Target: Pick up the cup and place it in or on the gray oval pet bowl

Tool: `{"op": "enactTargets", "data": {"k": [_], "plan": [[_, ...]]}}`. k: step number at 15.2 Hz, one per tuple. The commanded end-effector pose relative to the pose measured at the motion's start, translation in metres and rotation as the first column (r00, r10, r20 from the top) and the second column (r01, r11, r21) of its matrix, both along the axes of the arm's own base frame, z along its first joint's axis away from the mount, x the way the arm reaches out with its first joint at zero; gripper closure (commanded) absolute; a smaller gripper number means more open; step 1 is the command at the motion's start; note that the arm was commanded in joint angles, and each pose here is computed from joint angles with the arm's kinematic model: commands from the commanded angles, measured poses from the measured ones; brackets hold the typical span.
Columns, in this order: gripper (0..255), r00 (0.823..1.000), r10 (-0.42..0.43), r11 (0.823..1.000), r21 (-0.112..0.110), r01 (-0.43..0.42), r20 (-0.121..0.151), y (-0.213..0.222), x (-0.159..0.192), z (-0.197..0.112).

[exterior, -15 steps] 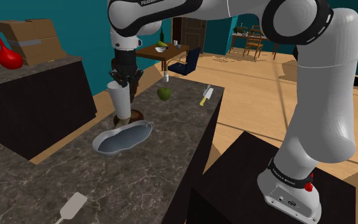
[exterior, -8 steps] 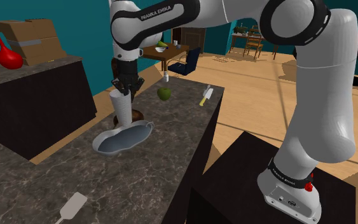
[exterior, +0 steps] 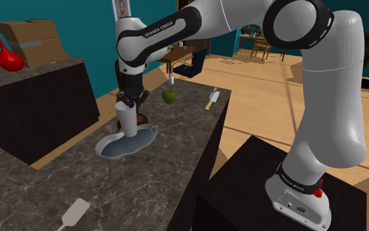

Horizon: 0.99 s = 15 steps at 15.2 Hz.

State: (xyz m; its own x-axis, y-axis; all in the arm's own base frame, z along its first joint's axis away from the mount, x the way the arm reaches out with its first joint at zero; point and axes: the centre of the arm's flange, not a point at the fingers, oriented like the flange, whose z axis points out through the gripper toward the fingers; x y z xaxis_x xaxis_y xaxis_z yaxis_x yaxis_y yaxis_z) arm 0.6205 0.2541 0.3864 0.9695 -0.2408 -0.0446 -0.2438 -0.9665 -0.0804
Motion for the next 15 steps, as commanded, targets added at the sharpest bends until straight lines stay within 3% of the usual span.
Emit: {"op": "enactTargets", "data": {"k": [1,8,9,14,15], "plan": [[255,1.000,0.000,1.000,0.000,0.000,0.001,-0.001,0.000,-0.006],[255,1.000,0.000,1.000,0.000,0.000,0.001,-0.001,0.000,-0.006],[0,1.000,0.000,1.000,0.000,0.000,0.001,-0.001,0.000,-0.006],[0,1.000,0.000,1.000,0.000,0.000,0.001,-0.001,0.000,-0.006],[0,1.000,0.000,1.000,0.000,0.000,0.001,-0.002,0.000,0.007]]}}
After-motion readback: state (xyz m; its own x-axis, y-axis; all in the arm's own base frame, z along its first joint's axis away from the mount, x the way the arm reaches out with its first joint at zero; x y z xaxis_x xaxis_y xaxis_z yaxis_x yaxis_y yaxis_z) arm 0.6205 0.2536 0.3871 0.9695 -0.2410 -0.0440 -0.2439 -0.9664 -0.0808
